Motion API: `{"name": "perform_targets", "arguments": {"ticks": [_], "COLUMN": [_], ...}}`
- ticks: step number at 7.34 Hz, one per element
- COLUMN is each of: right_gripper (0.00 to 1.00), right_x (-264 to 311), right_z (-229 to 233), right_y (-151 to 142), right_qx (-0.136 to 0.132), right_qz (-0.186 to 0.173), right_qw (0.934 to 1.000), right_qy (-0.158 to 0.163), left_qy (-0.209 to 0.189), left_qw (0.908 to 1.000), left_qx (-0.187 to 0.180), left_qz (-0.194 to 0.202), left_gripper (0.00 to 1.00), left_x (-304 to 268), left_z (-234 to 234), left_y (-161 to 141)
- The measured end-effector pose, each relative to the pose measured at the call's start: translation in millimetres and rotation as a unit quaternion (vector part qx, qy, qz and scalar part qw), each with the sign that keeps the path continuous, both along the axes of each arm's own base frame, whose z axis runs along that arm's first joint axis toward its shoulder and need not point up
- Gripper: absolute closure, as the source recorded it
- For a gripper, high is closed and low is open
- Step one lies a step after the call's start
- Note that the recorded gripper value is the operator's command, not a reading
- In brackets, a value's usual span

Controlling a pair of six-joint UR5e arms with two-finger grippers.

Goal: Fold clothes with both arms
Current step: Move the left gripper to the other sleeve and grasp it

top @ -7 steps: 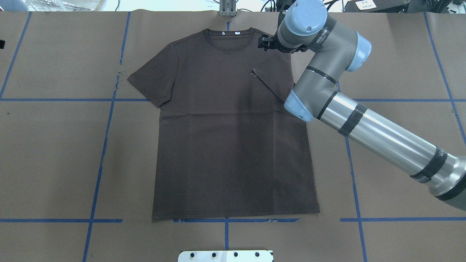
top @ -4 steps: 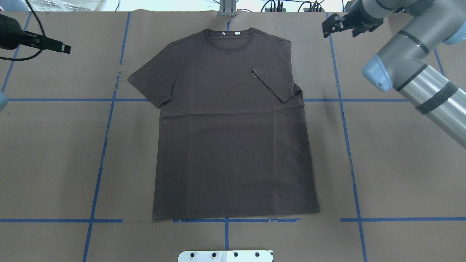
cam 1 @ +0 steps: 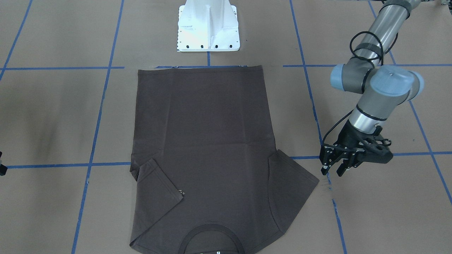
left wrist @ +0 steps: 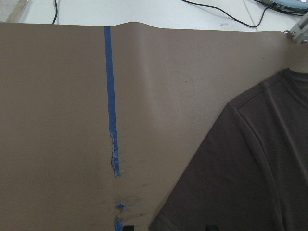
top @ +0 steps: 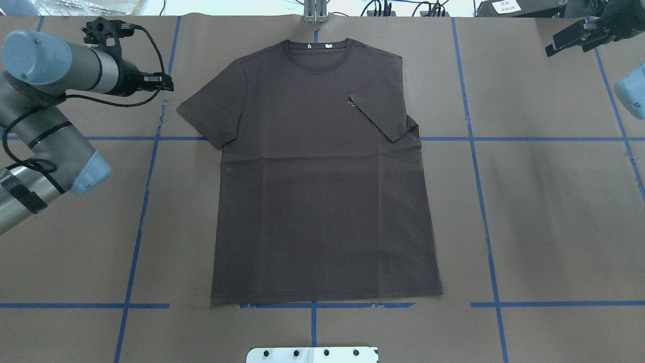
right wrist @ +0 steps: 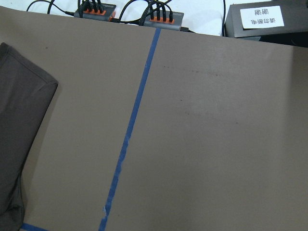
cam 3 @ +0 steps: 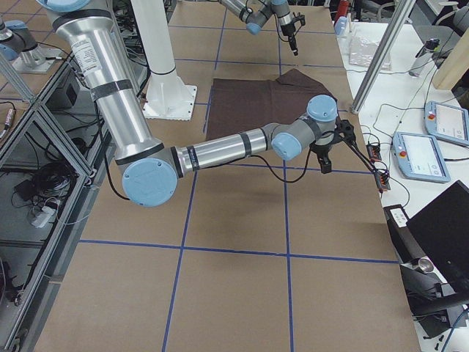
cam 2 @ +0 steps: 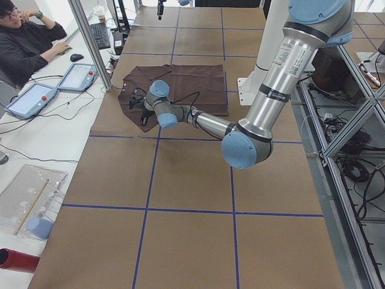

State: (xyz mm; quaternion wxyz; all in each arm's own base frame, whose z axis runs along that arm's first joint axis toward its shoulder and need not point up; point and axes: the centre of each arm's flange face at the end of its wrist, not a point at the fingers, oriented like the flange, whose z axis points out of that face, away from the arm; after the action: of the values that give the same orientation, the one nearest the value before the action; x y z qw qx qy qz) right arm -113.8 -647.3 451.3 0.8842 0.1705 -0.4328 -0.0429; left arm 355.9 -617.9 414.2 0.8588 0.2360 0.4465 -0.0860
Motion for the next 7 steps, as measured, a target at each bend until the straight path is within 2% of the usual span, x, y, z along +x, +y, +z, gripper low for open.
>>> {"name": "perform_targets", "arguments": {"ticks": [3,7], "right_gripper": [0.00,0.00], "right_x": [3.4,3.7], "right_z": [6.3,8.5], "right_y": [3.1,3.5], "right_qx": [0.000,-0.002], "right_qz": [0.000,0.001], "right_qw": [1.0000,1.0000], "right_qy": [0.001,0.002], "left_qy": [-0.023,-0.029], "left_qw": [0.9994,0.9994], "left_qx": [-0.003,-0.005], "left_qz": [-0.024,-0.017], "left_gripper": [0.45,0.46], "left_x": [48.0,65.1], "left_z": [31.2,38.7], "left_y": [-9.7,-5.7]}}
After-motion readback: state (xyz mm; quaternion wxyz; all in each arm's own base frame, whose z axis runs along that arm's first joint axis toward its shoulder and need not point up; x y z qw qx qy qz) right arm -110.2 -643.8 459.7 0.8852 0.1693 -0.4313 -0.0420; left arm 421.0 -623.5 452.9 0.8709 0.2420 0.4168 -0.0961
